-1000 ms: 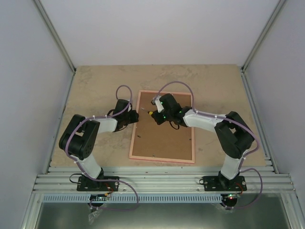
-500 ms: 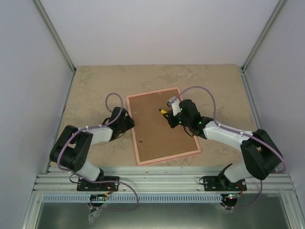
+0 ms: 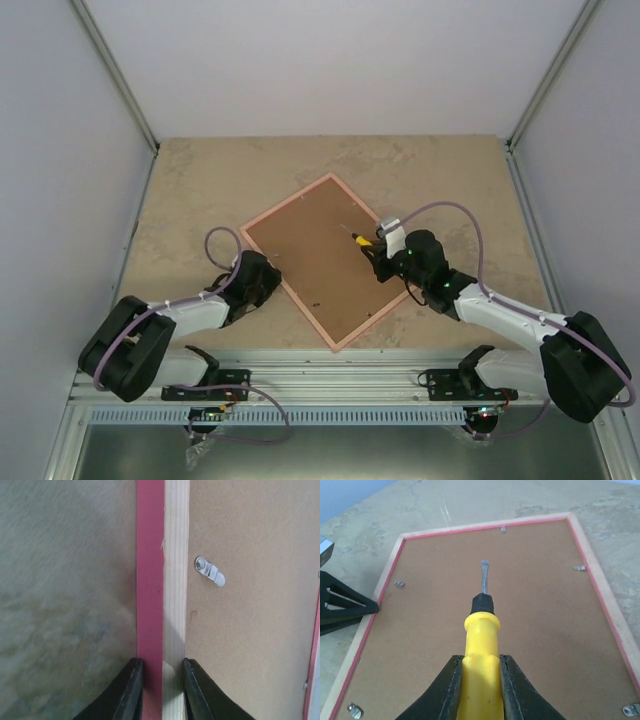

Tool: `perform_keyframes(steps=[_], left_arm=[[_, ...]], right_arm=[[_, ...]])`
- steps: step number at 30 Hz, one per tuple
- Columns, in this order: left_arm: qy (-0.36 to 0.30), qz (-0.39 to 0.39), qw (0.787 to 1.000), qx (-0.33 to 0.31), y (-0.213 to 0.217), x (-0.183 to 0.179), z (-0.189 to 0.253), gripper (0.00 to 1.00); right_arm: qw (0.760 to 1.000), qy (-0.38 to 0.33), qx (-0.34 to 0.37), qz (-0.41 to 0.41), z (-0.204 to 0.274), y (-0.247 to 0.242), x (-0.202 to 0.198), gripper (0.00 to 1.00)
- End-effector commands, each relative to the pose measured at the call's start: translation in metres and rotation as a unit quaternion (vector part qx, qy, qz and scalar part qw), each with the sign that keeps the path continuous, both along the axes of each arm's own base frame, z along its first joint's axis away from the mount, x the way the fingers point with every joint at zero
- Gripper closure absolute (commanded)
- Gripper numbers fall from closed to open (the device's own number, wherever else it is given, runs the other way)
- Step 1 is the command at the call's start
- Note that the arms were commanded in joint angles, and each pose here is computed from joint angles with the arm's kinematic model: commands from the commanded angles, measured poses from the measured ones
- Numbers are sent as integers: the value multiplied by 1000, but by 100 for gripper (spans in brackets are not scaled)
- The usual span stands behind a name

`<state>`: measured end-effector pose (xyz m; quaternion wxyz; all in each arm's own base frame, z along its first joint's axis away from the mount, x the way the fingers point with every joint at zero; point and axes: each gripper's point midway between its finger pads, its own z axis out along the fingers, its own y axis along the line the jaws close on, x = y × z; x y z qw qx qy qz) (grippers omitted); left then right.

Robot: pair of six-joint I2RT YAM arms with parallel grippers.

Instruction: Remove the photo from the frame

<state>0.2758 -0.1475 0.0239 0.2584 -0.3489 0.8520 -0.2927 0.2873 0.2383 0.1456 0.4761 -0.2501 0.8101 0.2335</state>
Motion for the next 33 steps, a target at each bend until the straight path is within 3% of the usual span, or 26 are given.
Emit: perform_keyframes(steps=[1,8,13,23,30,33], left_arm=[[76,46,996,10,17,-29,-18,71],[29,-5,983,183,43,-8,33,44],[-4,-97,958,270,39,36,68,34],[-36,-292,889,351,-6,136,87,28],[-16,-396,829,394,-14,181,60,24],[-5,-412,821,396,-7,197,47,24]], right_arm=[[999,-37,19,0,17,-1,2,100],[999,-43,26,0,18,-3,-1,99],[998,-50,30,-2,18,-5,-2,100],[996,-82,38,-10,25,-13,-6,100],[996,-83,38,-12,23,-13,-5,100],[996,-81,38,-9,21,-12,-6,100]])
